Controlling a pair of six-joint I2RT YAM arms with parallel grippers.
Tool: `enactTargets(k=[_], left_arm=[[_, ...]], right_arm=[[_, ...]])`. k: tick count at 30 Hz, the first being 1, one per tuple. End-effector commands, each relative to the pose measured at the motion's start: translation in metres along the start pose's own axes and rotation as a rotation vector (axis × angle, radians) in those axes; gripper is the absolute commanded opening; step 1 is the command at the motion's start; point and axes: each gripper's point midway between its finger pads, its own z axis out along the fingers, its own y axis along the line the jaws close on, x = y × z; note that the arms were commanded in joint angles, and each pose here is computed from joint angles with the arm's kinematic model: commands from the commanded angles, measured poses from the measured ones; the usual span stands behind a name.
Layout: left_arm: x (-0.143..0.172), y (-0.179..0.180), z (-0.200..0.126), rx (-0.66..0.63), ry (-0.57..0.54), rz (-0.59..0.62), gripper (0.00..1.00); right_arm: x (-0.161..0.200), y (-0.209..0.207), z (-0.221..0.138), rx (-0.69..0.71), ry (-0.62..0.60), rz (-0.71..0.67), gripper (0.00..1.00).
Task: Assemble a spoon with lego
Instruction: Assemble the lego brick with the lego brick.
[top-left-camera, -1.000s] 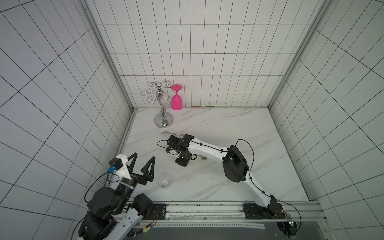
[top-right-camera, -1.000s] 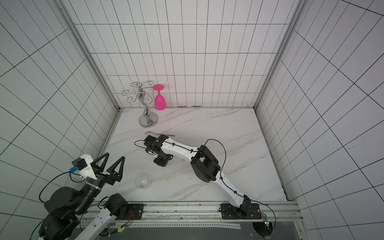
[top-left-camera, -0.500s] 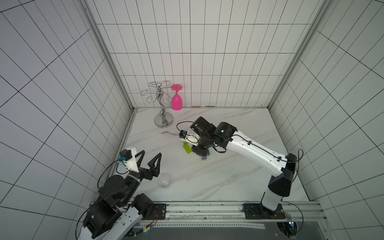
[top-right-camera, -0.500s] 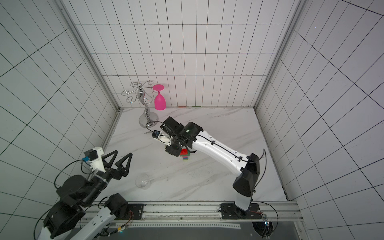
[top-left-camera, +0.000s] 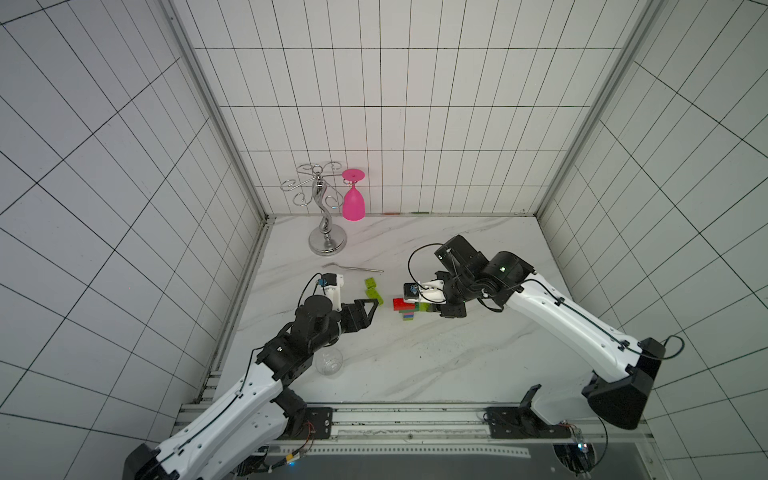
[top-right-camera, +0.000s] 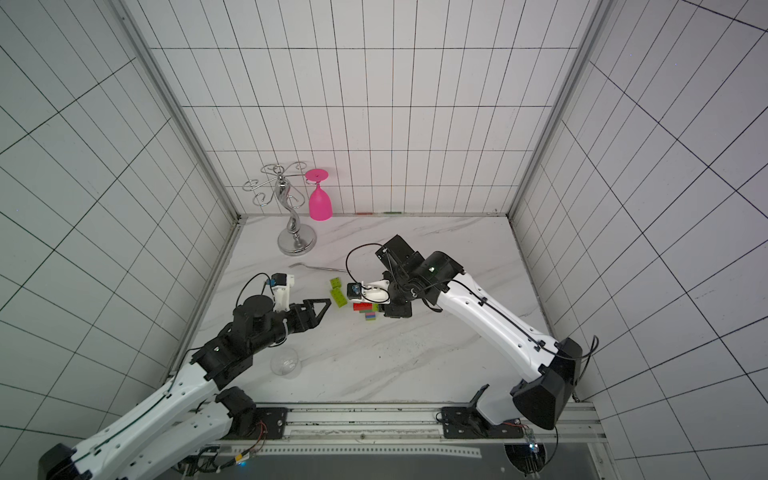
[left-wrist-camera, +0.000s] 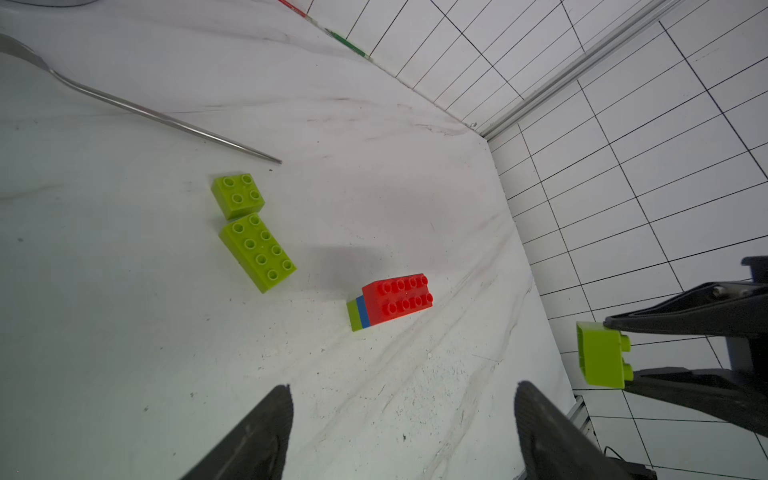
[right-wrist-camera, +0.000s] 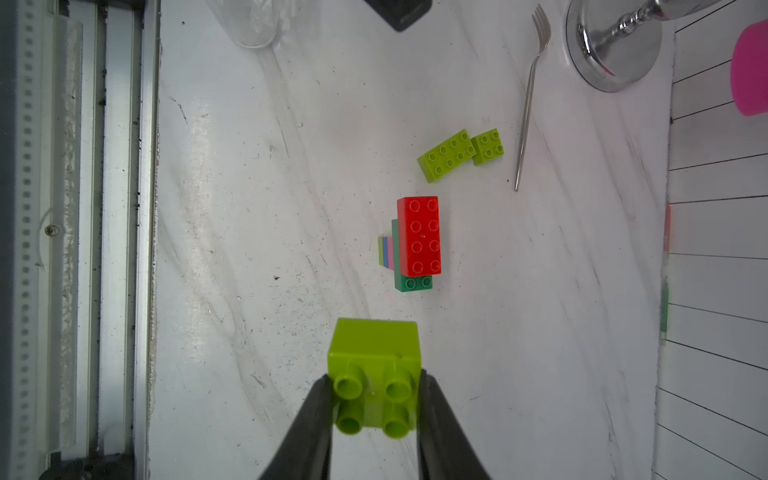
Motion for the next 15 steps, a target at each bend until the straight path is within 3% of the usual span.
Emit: enactTargets(k=[1, 10, 15], left_arm=[[-0.014, -0.023, 0.015, 0.107, -0.031, -0.013, 0.79], [0.003, 0.001, 0.062, 0.05, 0.037, -0.004, 0.72], [0.013, 0.001, 0.077, 0.062, 0.071, 0.001, 0.6]], right_arm=[[0.016, -0.004, 0.017, -0.067, 0.022, -0.089, 0.17], [0.036, -0.036, 0.058, -0.119, 0.142, -0.098, 0.18], [0.041, -0.043, 0.077, -0.137, 0.18, -0.074, 0.19]])
